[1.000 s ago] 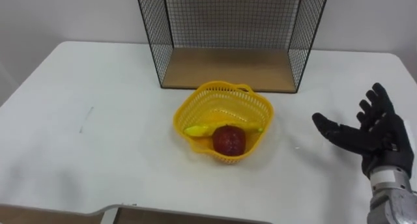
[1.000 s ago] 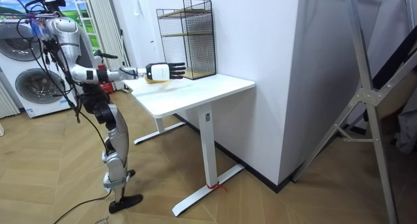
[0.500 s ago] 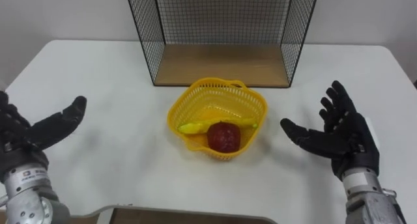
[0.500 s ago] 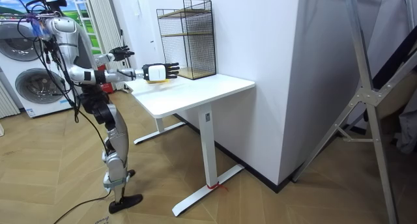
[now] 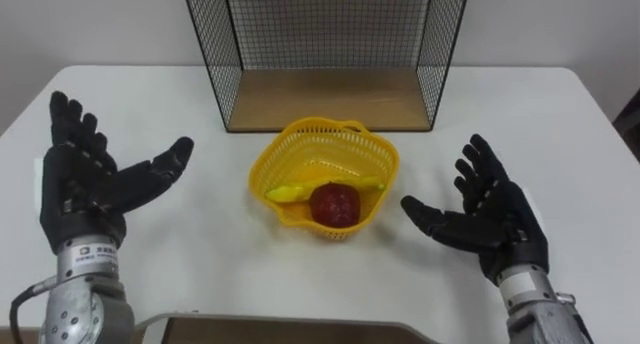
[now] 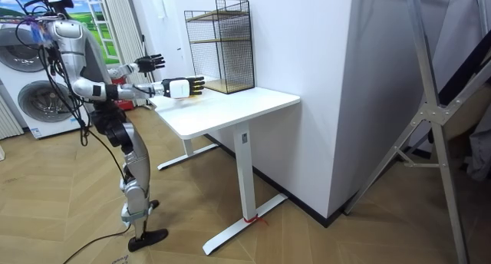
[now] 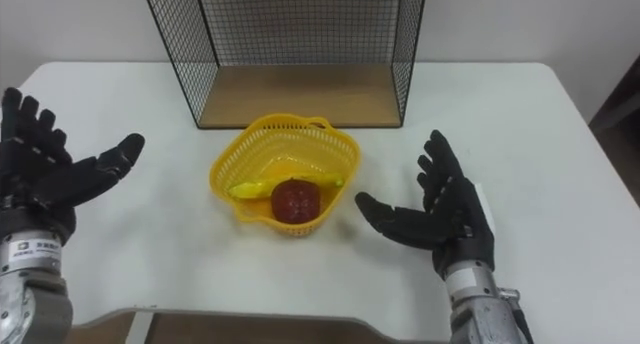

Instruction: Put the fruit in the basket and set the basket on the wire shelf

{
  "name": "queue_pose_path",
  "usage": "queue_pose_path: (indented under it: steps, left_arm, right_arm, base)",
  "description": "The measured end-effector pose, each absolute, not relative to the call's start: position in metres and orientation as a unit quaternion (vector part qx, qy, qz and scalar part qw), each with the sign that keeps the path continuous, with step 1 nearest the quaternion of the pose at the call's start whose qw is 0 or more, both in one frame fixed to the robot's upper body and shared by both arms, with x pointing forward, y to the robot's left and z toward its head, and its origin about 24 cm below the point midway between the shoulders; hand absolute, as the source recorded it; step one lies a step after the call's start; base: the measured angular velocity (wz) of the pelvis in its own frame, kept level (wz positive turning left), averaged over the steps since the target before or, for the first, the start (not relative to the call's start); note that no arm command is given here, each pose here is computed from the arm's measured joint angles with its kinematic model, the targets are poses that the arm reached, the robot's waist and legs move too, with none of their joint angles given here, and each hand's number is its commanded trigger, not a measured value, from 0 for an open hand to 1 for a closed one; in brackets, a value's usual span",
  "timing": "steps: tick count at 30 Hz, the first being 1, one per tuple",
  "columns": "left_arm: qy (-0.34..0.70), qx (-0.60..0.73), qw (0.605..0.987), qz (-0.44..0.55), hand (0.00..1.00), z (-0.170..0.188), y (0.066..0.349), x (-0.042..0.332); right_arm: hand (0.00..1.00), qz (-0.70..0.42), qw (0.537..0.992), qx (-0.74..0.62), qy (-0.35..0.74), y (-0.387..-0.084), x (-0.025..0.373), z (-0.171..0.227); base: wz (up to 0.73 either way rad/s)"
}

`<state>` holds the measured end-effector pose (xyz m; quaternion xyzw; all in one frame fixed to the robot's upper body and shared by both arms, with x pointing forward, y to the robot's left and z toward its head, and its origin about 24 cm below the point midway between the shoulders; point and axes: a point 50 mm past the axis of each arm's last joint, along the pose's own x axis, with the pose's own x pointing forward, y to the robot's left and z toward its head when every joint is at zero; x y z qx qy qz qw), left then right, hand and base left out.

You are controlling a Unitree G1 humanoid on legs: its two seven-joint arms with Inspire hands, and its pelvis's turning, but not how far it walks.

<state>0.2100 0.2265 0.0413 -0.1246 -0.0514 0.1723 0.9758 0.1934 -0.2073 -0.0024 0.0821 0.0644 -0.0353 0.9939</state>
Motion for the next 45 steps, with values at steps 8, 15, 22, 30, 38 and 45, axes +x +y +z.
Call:
queue_pose_path:
  steps: [8, 15, 22, 30, 38, 45]
  left_arm:
    - [-0.040, -0.129, 0.981, 0.142, 0.00, 0.036, 0.216, 0.211]
    - [0.013, -0.148, 0.985, 0.084, 0.00, 0.017, 0.191, 0.211]
    - [0.035, -0.152, 0.985, 0.070, 0.00, 0.009, 0.186, 0.210]
    - [0.041, -0.163, 0.984, 0.063, 0.00, 0.008, 0.183, 0.210]
    - [0.055, -0.165, 0.984, 0.048, 0.00, 0.003, 0.179, 0.209]
    - [0.058, -0.180, 0.981, 0.039, 0.00, 0.002, 0.176, 0.209]
  right_arm:
    - [0.00, -0.029, 0.993, 0.089, 0.064, -0.202, 0.194, -0.003]
    - [0.00, 0.008, 0.990, 0.126, 0.066, -0.188, 0.195, -0.005]
    - [0.00, 0.020, 0.987, 0.146, 0.069, -0.182, 0.195, -0.007]
    - [0.00, 0.047, 0.982, 0.168, 0.071, -0.171, 0.195, -0.008]
    - [0.00, 0.062, 0.980, 0.176, 0.071, -0.167, 0.196, -0.008]
    - [0.00, 0.069, 0.976, 0.196, 0.070, -0.164, 0.196, -0.008]
  base:
    - [-0.01]
    - [-0.02]
    - [-0.07]
    - [-0.02]
    - [-0.04]
    - [0.00]
